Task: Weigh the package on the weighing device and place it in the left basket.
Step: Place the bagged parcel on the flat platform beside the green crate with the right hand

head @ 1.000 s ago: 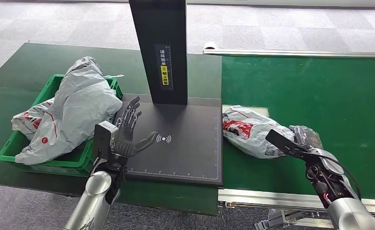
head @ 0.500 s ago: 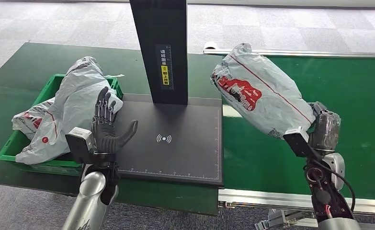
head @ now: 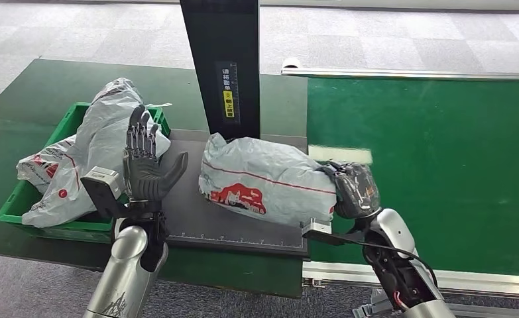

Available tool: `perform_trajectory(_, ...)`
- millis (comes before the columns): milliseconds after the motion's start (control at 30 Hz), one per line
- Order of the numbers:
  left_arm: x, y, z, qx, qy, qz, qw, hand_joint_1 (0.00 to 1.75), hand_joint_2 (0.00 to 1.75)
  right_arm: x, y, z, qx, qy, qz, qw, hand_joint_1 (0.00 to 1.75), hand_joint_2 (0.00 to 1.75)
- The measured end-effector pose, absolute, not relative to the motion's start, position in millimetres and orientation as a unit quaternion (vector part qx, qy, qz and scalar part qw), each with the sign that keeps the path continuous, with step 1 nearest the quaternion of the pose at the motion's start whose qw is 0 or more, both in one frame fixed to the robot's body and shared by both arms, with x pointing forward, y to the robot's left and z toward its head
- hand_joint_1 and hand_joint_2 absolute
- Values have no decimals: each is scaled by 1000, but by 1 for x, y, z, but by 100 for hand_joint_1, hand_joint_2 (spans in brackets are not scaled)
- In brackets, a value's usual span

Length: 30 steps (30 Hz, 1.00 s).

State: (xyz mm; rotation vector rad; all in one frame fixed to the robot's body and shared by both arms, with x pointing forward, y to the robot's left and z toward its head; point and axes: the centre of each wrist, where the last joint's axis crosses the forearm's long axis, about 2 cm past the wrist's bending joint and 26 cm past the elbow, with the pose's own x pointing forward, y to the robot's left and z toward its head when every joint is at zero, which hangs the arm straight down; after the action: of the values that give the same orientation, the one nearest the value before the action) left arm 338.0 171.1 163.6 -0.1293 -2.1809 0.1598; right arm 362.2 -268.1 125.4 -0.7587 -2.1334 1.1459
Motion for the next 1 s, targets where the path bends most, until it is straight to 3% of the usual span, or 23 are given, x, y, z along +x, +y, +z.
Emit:
perform_trajectory(267, 344, 163, 169, -70, -886, 51, 456, 0, 175, 376, -245, 100, -204, -722, 562, 349, 175, 175)
perform_trajectory(533, 342, 157, 167, -81, -881, 40, 464, 0, 175, 379, -230, 90, -207, -726, 536, 377, 175, 175)
perform_trajectory(567, 342, 155, 167, -83, -880, 36, 467, 0, 175, 381, -228, 91, -205, -731, 525, 383, 154, 175)
perform_trajectory(667, 341, 150, 165, -93, -874, 16, 477, 0, 175, 385, -222, 95, -190, -751, 485, 405, 27, 175)
perform_trajectory(700, 340, 148, 164, -97, -871, 8, 481, 0, 175, 386, -221, 96, -183, -758, 471, 413, 4, 175)
perform_trajectory(1000, 334, 138, 146, -110, -850, -69, 511, 0, 175, 395, -214, 111, -122, -798, 361, 466, 0, 175)
